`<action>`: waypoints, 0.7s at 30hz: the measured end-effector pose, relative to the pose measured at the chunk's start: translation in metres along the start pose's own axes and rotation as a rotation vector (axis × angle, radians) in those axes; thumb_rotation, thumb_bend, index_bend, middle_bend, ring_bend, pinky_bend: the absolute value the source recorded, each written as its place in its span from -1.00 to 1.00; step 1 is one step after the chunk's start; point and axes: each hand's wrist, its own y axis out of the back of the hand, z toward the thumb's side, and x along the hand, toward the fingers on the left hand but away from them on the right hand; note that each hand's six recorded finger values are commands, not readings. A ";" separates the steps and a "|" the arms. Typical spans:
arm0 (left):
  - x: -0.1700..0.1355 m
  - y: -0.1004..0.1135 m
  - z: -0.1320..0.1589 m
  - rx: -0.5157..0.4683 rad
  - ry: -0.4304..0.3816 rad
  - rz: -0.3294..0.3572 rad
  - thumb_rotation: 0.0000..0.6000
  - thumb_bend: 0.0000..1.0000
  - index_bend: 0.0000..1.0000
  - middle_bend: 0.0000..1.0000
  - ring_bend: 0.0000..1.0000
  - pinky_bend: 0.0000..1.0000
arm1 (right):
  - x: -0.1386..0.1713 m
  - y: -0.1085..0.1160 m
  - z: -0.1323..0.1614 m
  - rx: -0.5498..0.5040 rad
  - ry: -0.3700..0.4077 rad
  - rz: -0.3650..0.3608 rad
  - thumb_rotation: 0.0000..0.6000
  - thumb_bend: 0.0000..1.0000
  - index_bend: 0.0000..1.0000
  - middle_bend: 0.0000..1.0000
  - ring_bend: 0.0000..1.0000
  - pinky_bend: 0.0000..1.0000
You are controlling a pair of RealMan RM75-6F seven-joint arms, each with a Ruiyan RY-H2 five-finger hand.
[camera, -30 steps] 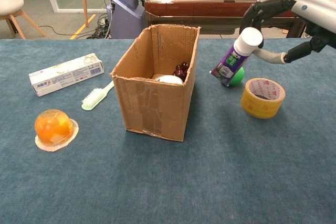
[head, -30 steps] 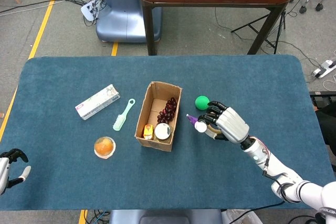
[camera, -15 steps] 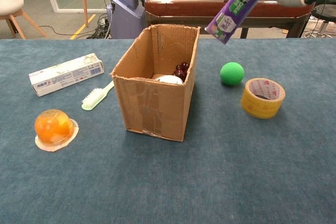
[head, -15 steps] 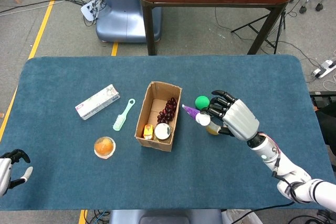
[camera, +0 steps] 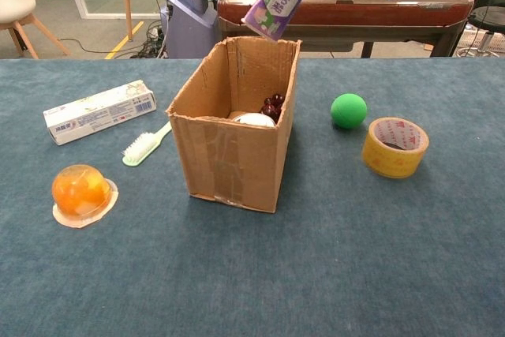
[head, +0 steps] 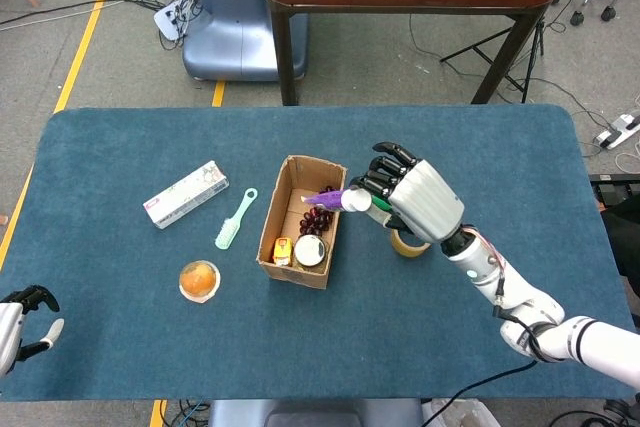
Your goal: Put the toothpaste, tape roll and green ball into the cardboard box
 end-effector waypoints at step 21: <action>-0.002 0.002 0.000 -0.018 -0.009 0.000 1.00 -0.45 0.06 -0.13 -0.09 0.30 | -0.019 -0.078 -0.007 -0.005 -0.071 0.170 1.00 -1.00 -0.59 -0.10 -0.33 -0.45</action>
